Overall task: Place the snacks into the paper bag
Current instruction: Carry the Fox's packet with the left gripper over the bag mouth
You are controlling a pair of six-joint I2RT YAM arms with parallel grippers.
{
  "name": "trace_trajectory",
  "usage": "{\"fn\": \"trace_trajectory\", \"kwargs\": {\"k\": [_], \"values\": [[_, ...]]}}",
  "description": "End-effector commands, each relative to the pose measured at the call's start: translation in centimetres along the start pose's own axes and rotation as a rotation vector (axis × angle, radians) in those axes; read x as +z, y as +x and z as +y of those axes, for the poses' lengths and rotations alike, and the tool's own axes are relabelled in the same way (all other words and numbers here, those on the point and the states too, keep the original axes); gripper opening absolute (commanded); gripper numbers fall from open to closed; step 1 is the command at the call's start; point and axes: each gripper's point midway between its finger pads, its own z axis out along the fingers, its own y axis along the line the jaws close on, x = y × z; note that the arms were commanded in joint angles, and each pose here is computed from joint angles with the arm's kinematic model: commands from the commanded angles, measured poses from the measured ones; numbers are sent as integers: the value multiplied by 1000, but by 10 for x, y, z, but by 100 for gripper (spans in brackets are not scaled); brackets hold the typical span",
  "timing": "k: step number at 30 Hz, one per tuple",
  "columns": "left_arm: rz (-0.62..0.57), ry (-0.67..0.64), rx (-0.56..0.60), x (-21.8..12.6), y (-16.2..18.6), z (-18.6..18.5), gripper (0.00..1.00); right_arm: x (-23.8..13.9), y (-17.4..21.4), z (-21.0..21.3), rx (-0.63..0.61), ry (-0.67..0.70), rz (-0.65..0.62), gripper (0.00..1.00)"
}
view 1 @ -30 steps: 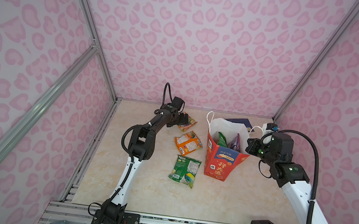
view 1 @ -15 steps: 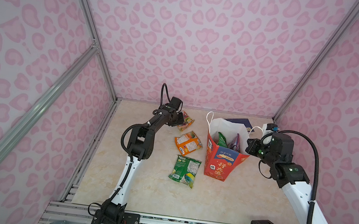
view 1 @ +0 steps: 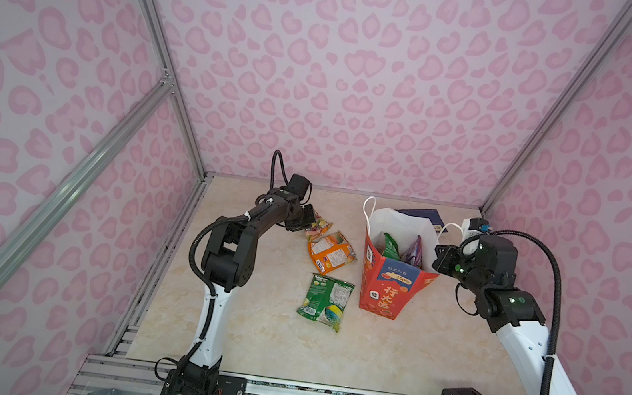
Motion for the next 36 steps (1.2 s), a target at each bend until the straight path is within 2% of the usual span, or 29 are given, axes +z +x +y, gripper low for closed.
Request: {"fn": "trace_trajectory", "kwargs": {"k": [1,13,23,28,36], "values": [[-97,88,5,-30,-16,-17,8,0,-7,4,-10,-21,-31,0],[-170,140,-18,-96,20,-4,6,1,-6,5,-10,-27,-29,0],[-288,198,48,-201,64,0,6,2,-4,9,-9,-46,-20,0],[-357,245,157,-259,88,-28,7,1,-4,11,-12,-53,-21,0],[-462,419,334,-343,122,-108,7,1,-4,14,-19,-61,-17,0]]}}
